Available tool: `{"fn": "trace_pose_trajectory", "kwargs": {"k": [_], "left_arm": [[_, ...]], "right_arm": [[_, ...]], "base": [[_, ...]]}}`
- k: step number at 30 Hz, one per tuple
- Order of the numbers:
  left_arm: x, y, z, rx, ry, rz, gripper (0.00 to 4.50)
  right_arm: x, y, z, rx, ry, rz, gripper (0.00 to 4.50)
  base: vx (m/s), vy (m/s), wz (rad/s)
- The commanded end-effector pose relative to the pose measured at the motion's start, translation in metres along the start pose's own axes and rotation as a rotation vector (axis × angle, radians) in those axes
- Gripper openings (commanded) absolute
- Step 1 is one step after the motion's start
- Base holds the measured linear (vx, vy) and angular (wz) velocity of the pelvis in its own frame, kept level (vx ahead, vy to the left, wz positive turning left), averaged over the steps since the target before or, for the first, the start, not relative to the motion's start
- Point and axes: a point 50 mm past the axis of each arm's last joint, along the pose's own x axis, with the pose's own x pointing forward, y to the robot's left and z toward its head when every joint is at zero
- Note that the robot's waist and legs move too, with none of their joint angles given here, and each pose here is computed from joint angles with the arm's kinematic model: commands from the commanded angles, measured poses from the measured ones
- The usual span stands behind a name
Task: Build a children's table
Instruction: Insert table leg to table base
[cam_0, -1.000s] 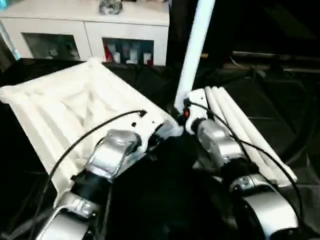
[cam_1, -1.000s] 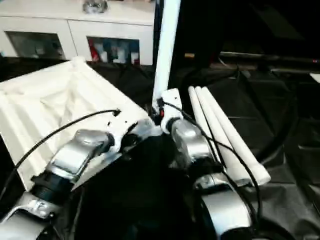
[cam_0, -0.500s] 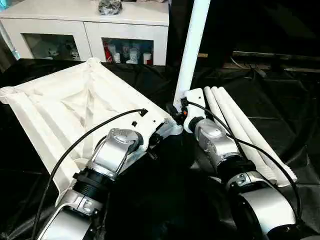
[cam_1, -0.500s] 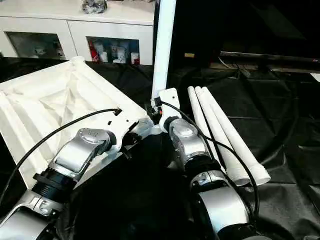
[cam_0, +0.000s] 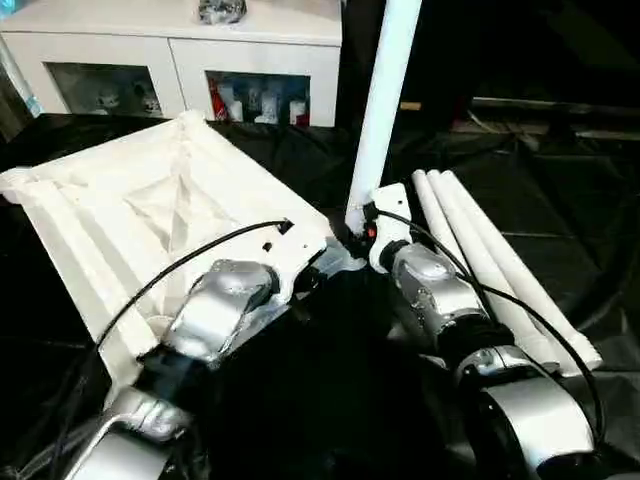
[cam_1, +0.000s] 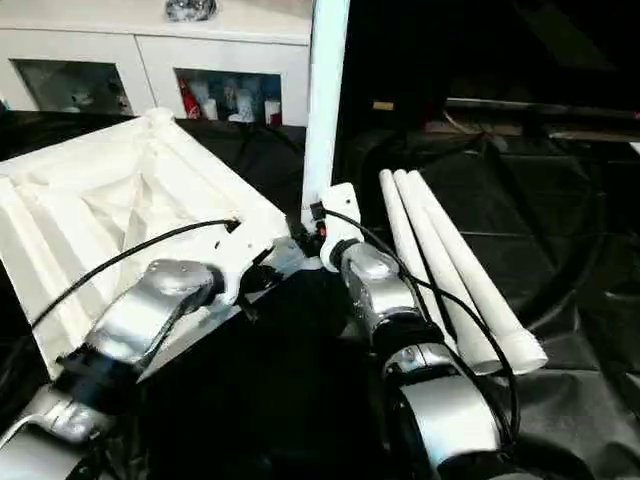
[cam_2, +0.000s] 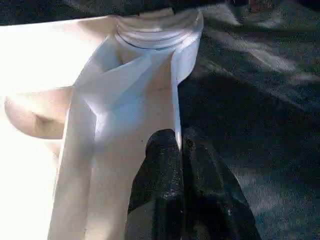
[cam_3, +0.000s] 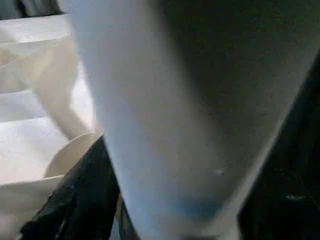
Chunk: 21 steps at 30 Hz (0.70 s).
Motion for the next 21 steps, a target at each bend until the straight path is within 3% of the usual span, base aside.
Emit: {"fn": "trace_pose_trajectory", "kwargs": {"k": [1, 6, 11, 18, 21], "left_arm": [[0.001, -0.014, 0.023, 0.078, -0.108, -0.085, 0.00], [-0.007, -0.014, 0.014, 0.113, -0.126, -0.147, 0.00], [-0.013, -0.013, 0.011, 0.126, -0.145, -0.191, 0.00], [-0.026, -0.012, 0.003, 0.181, -0.165, -0.321, 0.00], [-0.028, -0.011, 0.001, 0.185, -0.164, -0.336, 0.00]], "right_arm": [[0.003, 0.014, -0.004, 0.005, 0.026, 0.084, 3.42], [-0.010, 0.012, 0.010, -0.065, -0.032, 0.231, 3.91], [-0.023, 0.012, 0.014, -0.098, -0.050, 0.341, 3.91], [-0.061, 0.003, 0.005, -0.185, 0.072, 0.545, 3.91], [-0.067, 0.002, 0.002, -0.187, 0.098, 0.564, 3.91]], "base": [[0.000, 0.000, 0.00], [0.000, 0.000, 0.00], [0.000, 0.000, 0.00], [0.000, 0.000, 0.00], [0.000, 0.000, 0.00]]}}
